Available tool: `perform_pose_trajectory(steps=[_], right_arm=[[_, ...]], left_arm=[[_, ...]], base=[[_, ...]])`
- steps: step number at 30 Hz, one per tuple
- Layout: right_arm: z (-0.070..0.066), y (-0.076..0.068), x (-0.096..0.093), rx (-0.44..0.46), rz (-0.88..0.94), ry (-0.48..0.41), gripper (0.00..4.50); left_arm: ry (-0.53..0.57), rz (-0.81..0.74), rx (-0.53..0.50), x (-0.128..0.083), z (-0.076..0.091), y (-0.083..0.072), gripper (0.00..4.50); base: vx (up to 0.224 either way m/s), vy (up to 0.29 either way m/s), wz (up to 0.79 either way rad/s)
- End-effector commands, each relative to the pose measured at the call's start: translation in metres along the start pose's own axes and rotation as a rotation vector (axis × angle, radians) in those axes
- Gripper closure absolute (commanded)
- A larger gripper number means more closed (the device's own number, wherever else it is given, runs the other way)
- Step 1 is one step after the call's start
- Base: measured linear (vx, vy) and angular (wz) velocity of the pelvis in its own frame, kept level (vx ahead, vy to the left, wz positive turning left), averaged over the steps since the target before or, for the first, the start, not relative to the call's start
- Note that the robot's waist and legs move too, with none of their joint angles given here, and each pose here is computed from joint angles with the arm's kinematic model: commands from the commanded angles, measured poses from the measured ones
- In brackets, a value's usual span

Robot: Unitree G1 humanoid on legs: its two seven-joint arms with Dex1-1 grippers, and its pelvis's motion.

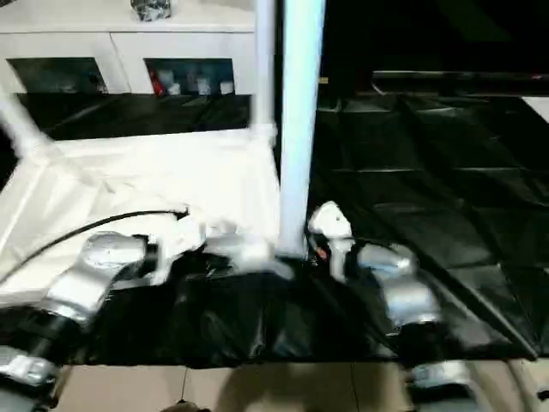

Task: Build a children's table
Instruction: Rotate leg to tighten

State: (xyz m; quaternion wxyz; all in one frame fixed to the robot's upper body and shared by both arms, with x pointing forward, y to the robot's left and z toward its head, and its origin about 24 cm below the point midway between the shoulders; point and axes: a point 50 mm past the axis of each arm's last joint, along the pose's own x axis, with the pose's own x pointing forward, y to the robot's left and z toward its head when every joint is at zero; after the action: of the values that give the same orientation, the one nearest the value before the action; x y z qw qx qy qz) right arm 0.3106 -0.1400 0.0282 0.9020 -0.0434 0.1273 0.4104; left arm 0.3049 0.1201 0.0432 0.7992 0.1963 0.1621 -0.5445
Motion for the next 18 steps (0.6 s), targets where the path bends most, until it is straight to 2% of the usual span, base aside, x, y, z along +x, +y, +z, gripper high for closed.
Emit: perform_pose_trajectory(steps=[1,3,5,9,11,14,16,18], right_arm=[[-0.012,0.02,0.021,0.06,-0.037,0.04,1.74],[-0.012,0.022,0.027,0.088,-0.097,0.032,1.74],[-0.009,0.03,0.044,0.129,-0.244,0.013,1.74],[0.002,0.038,0.058,0.14,-0.32,-0.033,1.74],[0.005,0.039,0.059,0.123,-0.326,-0.054,1.05],[0.005,0.038,0.056,0.13,-0.298,-0.068,0.98],[0.006,0.033,0.051,0.116,-0.3,-0.077,0.6],[0.006,0.032,0.05,0.112,-0.304,-0.078,0.57]], left_arm=[[-0.024,0.081,-0.012,0.02,0.014,-0.003,4.5],[-0.025,0.103,-0.015,0.026,0.017,-0.004,4.5],[-0.023,0.163,-0.029,0.043,0.024,-0.009,4.5],[-0.048,0.132,-0.007,0.057,0.033,-0.019,4.5],[-0.064,0.134,0.001,0.059,0.037,-0.02,4.5],[-0.076,0.114,0.023,0.055,0.038,-0.018,4.5],[-0.081,0.102,0.038,0.05,0.036,-0.016,4.5],[-0.082,0.101,0.039,0.05,0.036,-0.015,4.5]], base=[[0.0,0.0,0.0],[0.0,0.0,0.0],[0.0,0.0,0.0],[0.0,0.0,0.0],[0.0,0.0,0.0],[0.0,0.0,0.0],[0.0,0.0,0.0],[0.0,0.0,0.0]])
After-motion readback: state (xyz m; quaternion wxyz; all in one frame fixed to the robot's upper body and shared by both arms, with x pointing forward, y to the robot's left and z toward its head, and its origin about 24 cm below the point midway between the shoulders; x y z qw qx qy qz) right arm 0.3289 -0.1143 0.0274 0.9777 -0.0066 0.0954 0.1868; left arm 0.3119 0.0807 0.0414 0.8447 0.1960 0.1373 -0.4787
